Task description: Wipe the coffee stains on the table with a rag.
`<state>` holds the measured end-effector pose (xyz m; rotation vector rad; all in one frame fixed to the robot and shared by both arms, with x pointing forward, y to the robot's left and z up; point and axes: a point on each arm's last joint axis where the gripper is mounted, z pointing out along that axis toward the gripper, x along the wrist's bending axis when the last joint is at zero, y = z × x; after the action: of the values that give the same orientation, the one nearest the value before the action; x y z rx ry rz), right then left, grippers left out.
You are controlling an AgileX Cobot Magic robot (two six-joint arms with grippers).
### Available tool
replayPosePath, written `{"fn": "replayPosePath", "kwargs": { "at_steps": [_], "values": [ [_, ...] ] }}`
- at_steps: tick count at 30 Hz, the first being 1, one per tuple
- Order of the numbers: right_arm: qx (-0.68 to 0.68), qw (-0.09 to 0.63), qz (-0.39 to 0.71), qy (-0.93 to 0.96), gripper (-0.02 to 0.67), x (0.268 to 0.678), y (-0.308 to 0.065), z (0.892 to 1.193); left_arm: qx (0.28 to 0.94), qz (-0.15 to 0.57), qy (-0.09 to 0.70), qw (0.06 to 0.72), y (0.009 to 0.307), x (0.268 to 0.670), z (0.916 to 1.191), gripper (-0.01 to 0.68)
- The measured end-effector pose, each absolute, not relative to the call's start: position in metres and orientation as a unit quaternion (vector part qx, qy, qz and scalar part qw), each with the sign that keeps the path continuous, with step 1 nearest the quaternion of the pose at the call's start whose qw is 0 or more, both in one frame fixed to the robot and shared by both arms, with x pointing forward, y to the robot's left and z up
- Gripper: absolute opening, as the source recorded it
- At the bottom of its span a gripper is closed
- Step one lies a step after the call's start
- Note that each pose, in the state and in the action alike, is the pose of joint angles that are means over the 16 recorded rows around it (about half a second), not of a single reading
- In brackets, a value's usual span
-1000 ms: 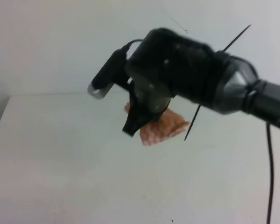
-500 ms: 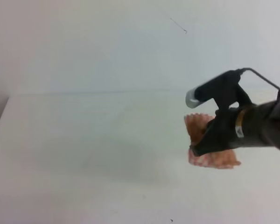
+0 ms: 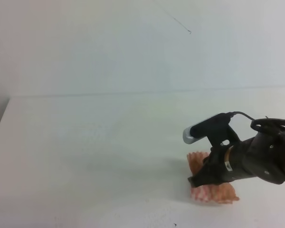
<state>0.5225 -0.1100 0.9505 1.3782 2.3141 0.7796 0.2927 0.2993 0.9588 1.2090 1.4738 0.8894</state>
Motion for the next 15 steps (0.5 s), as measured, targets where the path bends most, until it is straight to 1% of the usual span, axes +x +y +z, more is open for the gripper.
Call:
{"fn": "replayPosePath", "kwargs": {
  "at_steps": [4, 6, 8, 11, 15],
  "values": [
    [0.496, 0.161, 0.280, 0.806, 0.224, 0.522, -0.110, 0.952, 0.499, 0.367, 0.608, 0.496, 0.299, 0.293, 0.959, 0.000],
    [0.499, 0.162, 0.290, 0.800, 0.261, 0.521, -0.110, 0.958, 0.499, 0.367, 0.608, 0.496, 0.299, 0.293, 0.959, 0.000],
    [0.499, 0.167, 0.303, 0.794, 0.281, 0.519, -0.111, 0.969, 0.499, 0.367, 0.608, 0.496, 0.299, 0.293, 0.959, 0.000],
    [0.491, 0.182, 0.329, 0.786, 0.265, 0.514, -0.116, 0.994, 0.499, 0.367, 0.608, 0.496, 0.299, 0.293, 0.959, 0.000],
    [0.462, 0.224, 0.367, 0.776, 0.187, 0.500, -0.128, 1.037, 0.499, 0.367, 0.608, 0.496, 0.299, 0.293, 0.959, 0.000]
  ]
}}
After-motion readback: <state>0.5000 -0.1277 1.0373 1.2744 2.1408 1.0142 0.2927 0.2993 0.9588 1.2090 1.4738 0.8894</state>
